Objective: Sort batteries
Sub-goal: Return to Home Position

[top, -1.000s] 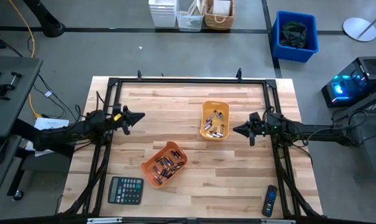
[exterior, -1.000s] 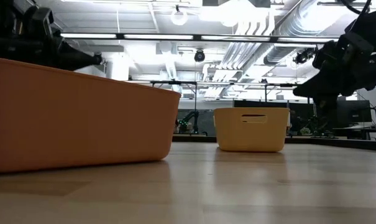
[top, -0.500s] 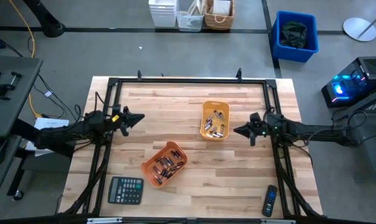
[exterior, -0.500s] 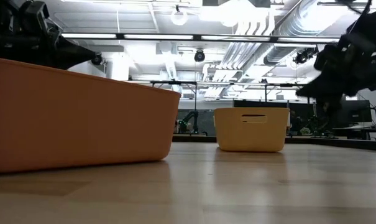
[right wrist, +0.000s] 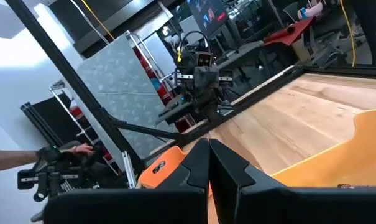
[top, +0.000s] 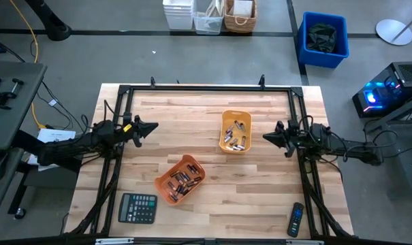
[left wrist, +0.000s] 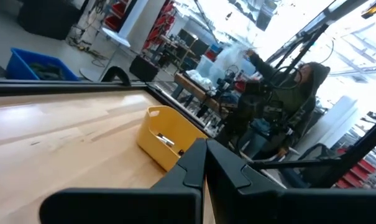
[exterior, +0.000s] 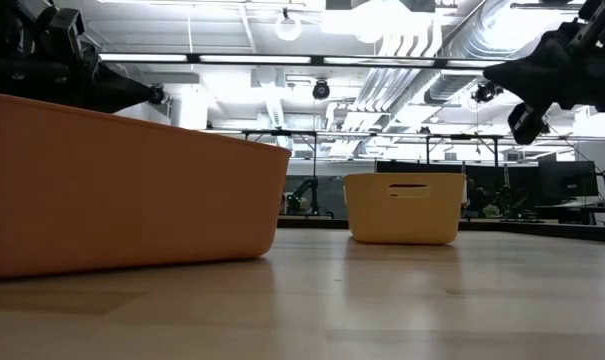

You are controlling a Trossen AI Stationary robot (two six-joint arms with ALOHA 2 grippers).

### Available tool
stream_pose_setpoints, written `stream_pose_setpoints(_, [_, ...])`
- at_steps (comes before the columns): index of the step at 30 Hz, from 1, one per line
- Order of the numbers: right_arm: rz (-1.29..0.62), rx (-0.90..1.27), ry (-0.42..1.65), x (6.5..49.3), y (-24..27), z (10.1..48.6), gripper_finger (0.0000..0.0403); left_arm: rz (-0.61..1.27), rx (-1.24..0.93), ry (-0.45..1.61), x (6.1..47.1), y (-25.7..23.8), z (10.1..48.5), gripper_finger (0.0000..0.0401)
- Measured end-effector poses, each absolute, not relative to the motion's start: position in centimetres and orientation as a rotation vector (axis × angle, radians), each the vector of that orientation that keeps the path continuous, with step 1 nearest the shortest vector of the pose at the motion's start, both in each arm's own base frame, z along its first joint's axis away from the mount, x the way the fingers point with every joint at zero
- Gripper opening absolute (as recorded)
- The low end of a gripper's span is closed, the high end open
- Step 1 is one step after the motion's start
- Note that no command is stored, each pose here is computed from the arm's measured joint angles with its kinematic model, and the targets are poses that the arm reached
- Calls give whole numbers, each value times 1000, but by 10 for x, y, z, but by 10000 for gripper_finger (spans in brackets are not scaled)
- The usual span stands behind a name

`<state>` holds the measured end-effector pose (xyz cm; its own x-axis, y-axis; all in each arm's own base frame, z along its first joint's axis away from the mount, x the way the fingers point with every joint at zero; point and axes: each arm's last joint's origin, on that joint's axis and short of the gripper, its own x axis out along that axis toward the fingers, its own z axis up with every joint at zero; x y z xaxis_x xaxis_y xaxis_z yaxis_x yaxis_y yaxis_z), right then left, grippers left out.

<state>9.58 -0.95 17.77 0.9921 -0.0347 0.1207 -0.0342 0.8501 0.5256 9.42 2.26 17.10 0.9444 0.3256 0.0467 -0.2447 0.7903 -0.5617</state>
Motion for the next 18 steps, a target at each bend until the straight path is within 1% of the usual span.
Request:
stream_pose_setpoints(13, [2,559,-95,97,-8,175,0,287,-585,-140,95,21,171,1])
stream_pose_setpoints(18, [-20,566,-35,98,-9,169,0,288,-585,-140,95,21,171,1])
